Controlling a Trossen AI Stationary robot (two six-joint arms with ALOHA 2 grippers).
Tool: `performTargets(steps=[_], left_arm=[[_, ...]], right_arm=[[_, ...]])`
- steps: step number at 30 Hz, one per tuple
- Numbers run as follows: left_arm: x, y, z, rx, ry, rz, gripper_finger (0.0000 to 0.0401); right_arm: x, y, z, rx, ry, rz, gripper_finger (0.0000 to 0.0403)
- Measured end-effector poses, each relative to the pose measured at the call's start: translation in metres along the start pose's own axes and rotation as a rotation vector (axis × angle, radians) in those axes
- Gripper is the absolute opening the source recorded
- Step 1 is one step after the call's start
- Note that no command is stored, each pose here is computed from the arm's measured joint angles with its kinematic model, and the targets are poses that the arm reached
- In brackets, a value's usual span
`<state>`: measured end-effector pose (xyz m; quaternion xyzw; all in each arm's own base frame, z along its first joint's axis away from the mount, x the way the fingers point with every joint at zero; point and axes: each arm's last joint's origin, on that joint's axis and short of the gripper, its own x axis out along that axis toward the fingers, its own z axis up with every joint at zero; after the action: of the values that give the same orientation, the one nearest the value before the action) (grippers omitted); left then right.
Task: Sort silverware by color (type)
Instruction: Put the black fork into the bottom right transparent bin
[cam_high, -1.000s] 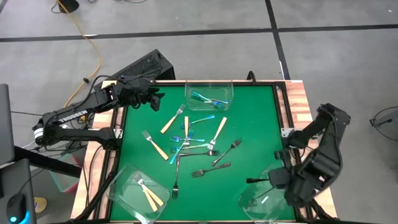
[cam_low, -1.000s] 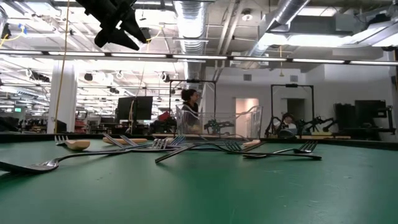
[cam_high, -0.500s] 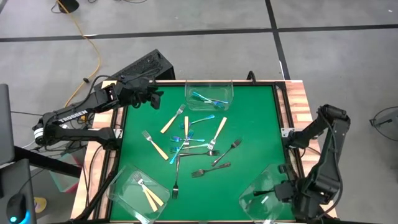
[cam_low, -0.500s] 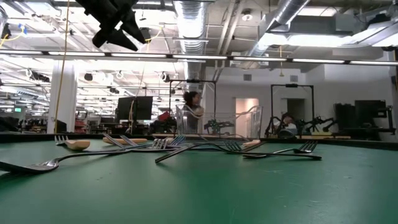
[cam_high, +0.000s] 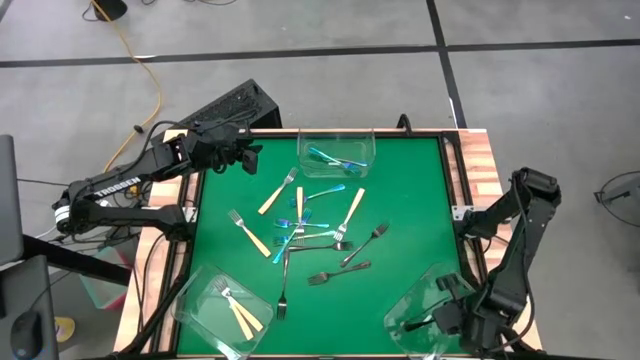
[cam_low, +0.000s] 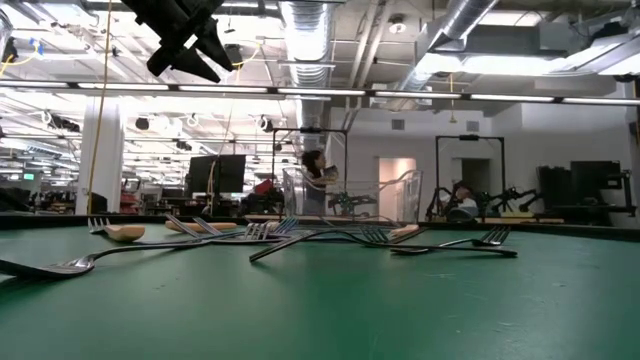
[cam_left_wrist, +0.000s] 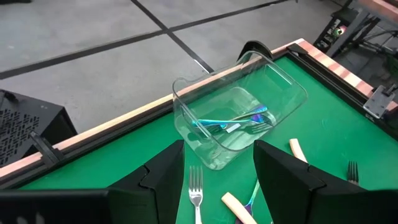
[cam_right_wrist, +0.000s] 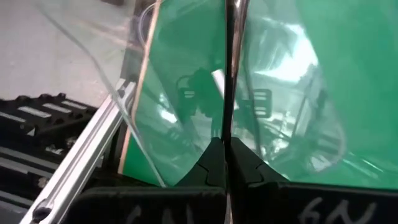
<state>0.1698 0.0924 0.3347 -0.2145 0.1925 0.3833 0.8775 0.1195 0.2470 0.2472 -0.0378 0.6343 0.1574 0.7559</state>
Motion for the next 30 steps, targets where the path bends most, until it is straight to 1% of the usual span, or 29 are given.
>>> performTargets(steps=[6, 12, 15, 21, 24, 30], left_arm=[[0.0, 0.0, 0.0, 0.001, 0.002, 0.001, 0.0176], [0.0, 0.0, 0.0, 0.001, 0.002, 0.002, 0.0176], [0.0, 0.0, 0.0, 0.001, 0.003, 0.002, 0.0176], [0.0, 0.0, 0.0, 0.001, 0.003, 0.002, 0.0176], [0.0, 0.0, 0.0, 0.001, 0.003, 0.002, 0.0176], [0.0, 0.0, 0.0, 0.001, 0.002, 0.003, 0.0176]], right_arm=[[0.013, -0.002, -0.002, -0.027, 0.001, 0.035, 0.0008], [0.024, -0.005, -0.007, -0.03, 0.01, 0.028, 0.0008], [0.027, -0.006, -0.008, -0.057, 0.011, 0.035, 0.0008], [0.04, -0.008, -0.011, -0.08, 0.034, 0.108, 0.0008], [0.042, -0.01, -0.011, -0.076, 0.046, 0.105, 0.0008], [0.042, -0.017, -0.006, -0.111, 0.048, 0.097, 0.0008]])
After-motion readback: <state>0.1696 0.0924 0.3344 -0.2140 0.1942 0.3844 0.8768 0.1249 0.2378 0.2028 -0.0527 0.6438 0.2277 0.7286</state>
